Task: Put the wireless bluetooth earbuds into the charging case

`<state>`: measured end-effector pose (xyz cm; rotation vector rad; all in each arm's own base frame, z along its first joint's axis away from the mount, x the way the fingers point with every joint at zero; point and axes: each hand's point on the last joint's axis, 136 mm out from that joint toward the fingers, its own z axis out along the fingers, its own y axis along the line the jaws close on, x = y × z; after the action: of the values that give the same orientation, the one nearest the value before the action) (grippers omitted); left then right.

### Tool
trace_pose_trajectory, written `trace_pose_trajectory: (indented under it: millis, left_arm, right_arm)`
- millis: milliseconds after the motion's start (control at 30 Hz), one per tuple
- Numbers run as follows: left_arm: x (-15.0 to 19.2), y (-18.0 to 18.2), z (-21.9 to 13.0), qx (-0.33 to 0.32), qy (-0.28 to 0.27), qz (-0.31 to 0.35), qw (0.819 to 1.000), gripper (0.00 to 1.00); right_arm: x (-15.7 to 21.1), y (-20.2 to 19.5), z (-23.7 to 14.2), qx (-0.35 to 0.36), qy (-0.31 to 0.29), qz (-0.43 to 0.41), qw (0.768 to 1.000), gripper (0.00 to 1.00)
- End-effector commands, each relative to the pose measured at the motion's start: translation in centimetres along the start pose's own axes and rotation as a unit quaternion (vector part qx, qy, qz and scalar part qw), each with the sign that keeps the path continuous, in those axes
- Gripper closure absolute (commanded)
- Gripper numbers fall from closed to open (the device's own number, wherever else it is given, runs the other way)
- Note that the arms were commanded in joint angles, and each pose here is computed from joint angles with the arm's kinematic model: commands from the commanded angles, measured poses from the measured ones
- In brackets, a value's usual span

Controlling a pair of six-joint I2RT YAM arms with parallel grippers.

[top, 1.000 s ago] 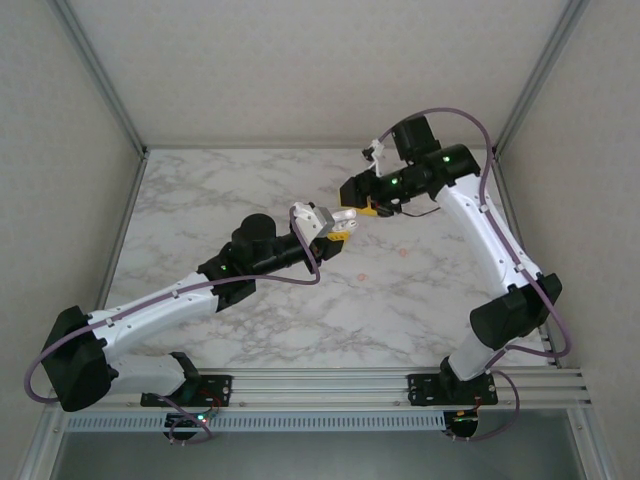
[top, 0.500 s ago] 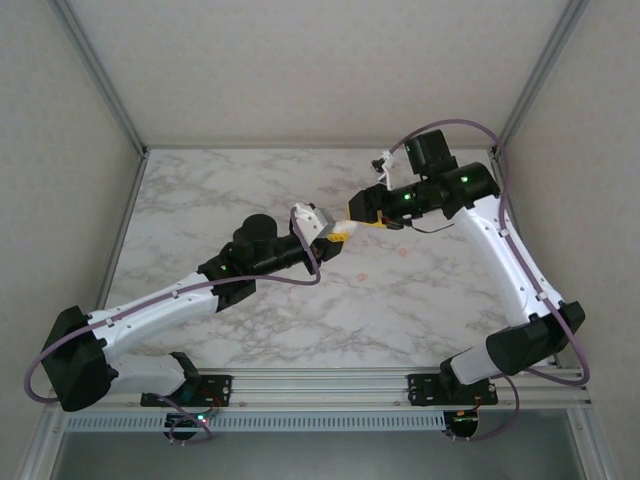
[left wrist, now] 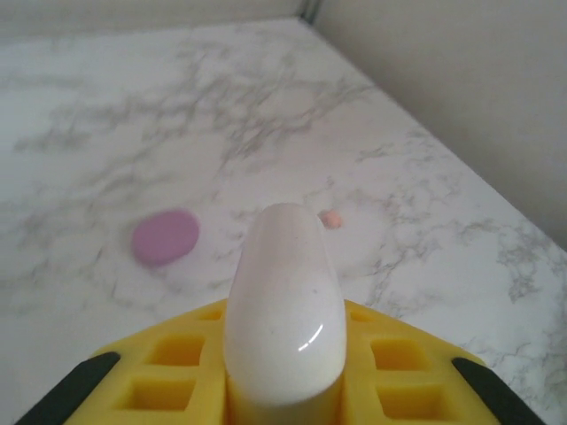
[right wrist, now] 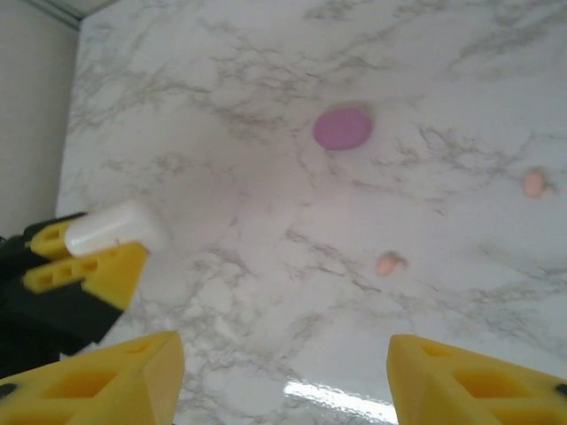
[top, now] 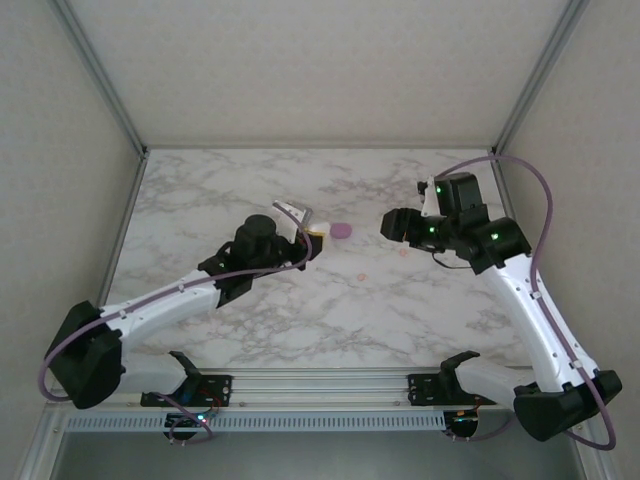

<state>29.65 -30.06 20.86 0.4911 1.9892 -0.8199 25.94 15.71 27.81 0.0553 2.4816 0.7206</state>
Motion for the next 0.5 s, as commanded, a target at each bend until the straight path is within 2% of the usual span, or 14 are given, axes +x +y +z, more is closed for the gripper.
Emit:
trace_pose_trajectory:
  millis: [0,100,233,467]
  left_arm:
    - [3.6,2.7,1.6,-0.022,0.086,-0.125,0.988,0.97]
    - [5.0,3.6,3.2,-0.024,0.130,-0.161,0.978,0.97]
    - [7.0,4.8,6.0,-0.023,0.191,-0.222,0.956,0.96]
    - [8.2,6.9,9.3,-0.034,0.225,-0.255,0.940,0.96]
  right_arm:
    - [-0.3,-1.0,0.8,0.014,-0.017,0.031,0.999,0.37]
    - [0.7,-1.4,1.4,0.014,0.002,0.045,0.999,0.37]
    - [1.8,-1.9,1.8,0.012,0.012,0.058,0.998,0.38]
    - [3.0,-2.6,1.8,0.011,0.010,0.082,0.997,0.38]
